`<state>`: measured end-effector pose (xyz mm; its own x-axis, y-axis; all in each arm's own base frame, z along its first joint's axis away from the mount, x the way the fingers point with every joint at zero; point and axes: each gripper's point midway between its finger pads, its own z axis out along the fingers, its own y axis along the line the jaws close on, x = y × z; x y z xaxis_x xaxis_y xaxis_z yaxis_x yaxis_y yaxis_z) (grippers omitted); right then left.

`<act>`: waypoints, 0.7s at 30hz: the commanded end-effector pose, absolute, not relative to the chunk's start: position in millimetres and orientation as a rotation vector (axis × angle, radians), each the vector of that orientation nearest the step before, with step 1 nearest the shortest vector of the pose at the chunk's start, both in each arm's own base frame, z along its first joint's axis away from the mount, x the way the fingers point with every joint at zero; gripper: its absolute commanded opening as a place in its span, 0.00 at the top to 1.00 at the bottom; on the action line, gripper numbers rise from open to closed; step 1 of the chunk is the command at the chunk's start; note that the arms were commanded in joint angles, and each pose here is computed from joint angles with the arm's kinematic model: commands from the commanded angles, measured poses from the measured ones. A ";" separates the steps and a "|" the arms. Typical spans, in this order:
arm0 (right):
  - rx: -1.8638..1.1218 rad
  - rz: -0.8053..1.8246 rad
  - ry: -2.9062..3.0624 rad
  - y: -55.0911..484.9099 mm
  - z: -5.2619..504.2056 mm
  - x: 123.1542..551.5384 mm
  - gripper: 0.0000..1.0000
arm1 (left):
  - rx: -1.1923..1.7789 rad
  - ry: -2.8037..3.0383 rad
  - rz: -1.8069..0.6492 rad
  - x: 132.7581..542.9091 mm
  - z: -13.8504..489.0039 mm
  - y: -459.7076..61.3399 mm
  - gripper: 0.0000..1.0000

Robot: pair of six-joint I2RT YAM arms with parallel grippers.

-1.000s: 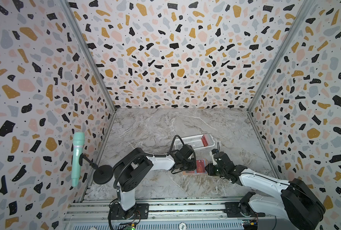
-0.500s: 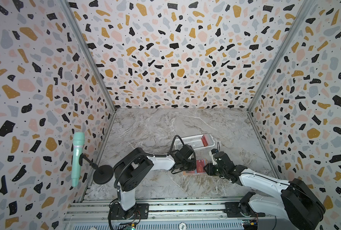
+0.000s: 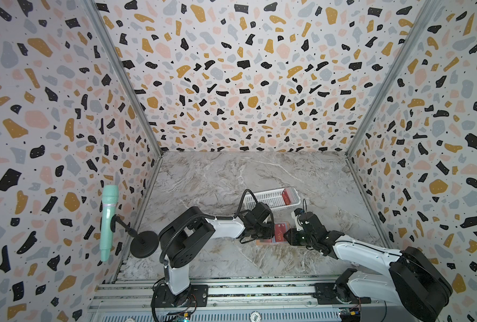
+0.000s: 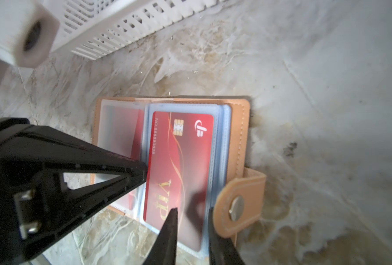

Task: Insert credit cards into a card holder
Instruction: Flip over the card slot in the card holder.

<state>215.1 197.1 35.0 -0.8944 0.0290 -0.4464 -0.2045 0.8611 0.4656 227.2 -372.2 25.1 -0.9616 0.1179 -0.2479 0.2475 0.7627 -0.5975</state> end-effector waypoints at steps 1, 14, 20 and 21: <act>-0.119 0.707 2.596 195.0 32.1 214.6 0.74 | 0.310 2.796 -0.938 222.2 12.3 -371.0 0.93; -0.136 0.766 2.556 202.2 42.1 216.4 0.75 | 0.306 2.791 -0.954 222.8 13.6 -373.1 0.94; -0.148 0.824 2.494 207.9 58.1 218.6 0.78 | 0.303 2.790 -0.969 222.0 13.4 -374.1 0.94; -0.151 0.834 2.481 208.8 61.1 219.0 0.78 | 0.302 2.790 -0.970 222.0 13.5 -374.2 0.94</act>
<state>215.4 201.5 44.8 -0.8829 0.0389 -0.4679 -0.2265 0.8377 0.4970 227.5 -372.9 25.0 -0.9614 0.1176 -0.2489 0.2482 0.7610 -0.5994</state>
